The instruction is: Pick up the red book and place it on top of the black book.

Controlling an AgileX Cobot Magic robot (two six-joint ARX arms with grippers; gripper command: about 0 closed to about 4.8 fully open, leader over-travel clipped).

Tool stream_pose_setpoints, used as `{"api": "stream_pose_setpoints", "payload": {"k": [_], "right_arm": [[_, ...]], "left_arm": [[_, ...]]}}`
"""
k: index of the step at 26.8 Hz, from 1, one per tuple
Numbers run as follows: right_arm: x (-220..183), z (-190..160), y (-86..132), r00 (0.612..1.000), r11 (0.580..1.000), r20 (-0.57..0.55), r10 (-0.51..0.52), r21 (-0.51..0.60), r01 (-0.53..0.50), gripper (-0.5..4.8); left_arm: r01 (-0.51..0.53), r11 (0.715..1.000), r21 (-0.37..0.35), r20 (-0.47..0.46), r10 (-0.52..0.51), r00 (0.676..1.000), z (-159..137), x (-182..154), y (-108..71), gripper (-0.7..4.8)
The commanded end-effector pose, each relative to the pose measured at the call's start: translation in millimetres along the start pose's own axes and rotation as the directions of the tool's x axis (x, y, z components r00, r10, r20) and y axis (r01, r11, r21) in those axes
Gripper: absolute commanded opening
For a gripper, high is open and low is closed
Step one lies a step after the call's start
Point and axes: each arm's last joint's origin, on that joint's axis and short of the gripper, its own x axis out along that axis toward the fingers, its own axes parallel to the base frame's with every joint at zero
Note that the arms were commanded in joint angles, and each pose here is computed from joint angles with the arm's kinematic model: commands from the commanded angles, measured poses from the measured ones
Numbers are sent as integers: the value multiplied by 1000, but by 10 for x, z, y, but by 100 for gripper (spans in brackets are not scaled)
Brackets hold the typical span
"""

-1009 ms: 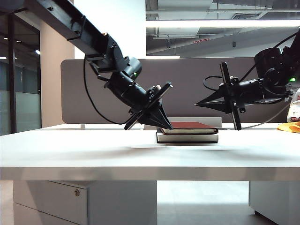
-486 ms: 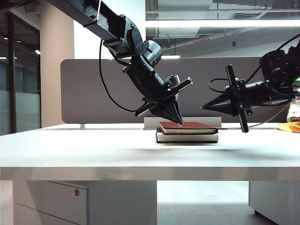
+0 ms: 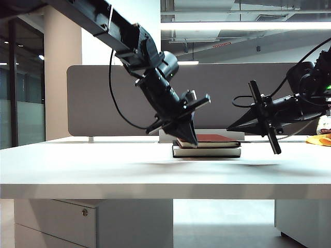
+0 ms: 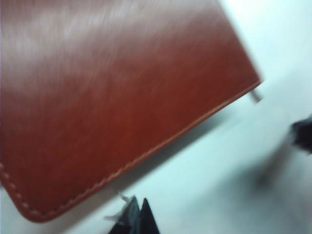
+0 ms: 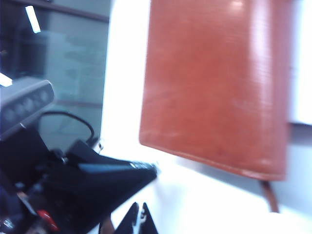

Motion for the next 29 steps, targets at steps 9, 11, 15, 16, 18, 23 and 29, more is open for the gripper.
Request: {"api": "stream_pose_setpoints", "payload": {"k": [9,11,15,16,18,23,29], "right_arm": [[89,-61,45,999,998,5,-44,-35,45,-6],[89,-62,43,999,998,4,-46,-47,46,-6],[89,-68,32,998,997,7,-60,-51,60,-6],[88,-70,27,998,997,8,-65,-50,66,-6],[89,-79,17,997,996,6,-76,-55,77,-6],[87,-84,7,996,995,6,-87,-54,87,-6],[105,-93,12,996,994,10,-94,-57,94,-6]], "left_arm": [[21,1000,2,27,-21,999,37,17,65,-6],[26,1000,10,47,-26,999,57,23,69,-6],[26,1000,11,74,-26,997,89,17,124,-6],[23,1000,8,74,-24,997,91,14,144,-6],[16,1000,-7,74,-16,997,93,16,221,-6],[13,1000,-13,83,-11,996,105,12,296,-6],[41,999,-8,86,-40,995,114,8,293,-6]]}}
